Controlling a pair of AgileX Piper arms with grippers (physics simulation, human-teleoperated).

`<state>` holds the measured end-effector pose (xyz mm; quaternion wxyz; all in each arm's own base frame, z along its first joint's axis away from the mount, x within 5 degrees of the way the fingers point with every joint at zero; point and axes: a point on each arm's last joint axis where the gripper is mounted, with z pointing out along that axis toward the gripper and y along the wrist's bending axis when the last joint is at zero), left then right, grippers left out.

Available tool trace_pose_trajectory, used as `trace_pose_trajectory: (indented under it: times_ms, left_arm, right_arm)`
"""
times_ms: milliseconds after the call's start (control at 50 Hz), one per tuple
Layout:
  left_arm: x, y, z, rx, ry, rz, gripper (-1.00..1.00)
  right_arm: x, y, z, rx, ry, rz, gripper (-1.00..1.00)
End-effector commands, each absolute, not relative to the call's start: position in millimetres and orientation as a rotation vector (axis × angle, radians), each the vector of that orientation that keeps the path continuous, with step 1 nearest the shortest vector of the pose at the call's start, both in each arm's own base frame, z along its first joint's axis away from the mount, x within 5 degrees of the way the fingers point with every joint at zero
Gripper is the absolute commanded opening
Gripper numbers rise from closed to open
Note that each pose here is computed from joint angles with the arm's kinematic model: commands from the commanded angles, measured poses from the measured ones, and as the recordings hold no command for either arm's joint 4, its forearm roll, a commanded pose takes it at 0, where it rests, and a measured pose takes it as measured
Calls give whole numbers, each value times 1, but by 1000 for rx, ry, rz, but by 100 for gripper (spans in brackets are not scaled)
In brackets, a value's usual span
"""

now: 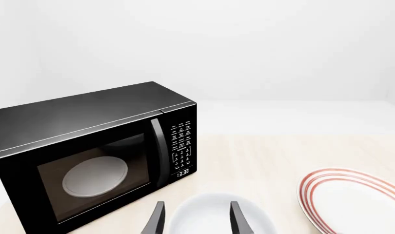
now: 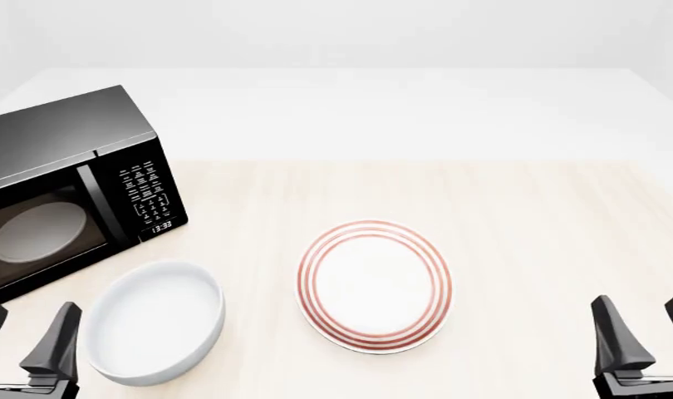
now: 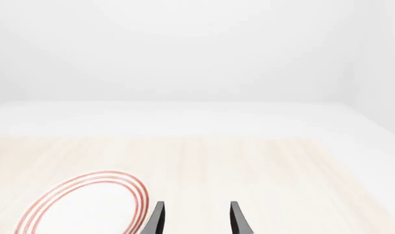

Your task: Put the white bowl to the right of the plate.

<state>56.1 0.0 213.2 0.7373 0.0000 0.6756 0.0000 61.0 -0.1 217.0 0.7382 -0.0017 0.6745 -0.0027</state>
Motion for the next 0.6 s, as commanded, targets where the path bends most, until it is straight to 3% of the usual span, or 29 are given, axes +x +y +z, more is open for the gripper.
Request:
trace_pose_trajectory:
  times_ms: [20, 460, 600]
  left_arm:
    - [56, 0, 213, 0, 1484, 0, 100]
    - [56, 0, 213, 0, 1484, 0, 100]
    - [56, 0, 213, 0, 1484, 0, 100]
  right_arm:
    - [61, -1, 213, -5, 1507, -42, 100]
    - [86, 5, 217, -70, 1523, 22, 100]
    - [114, 18, 238, -150, 1563, 95, 100]
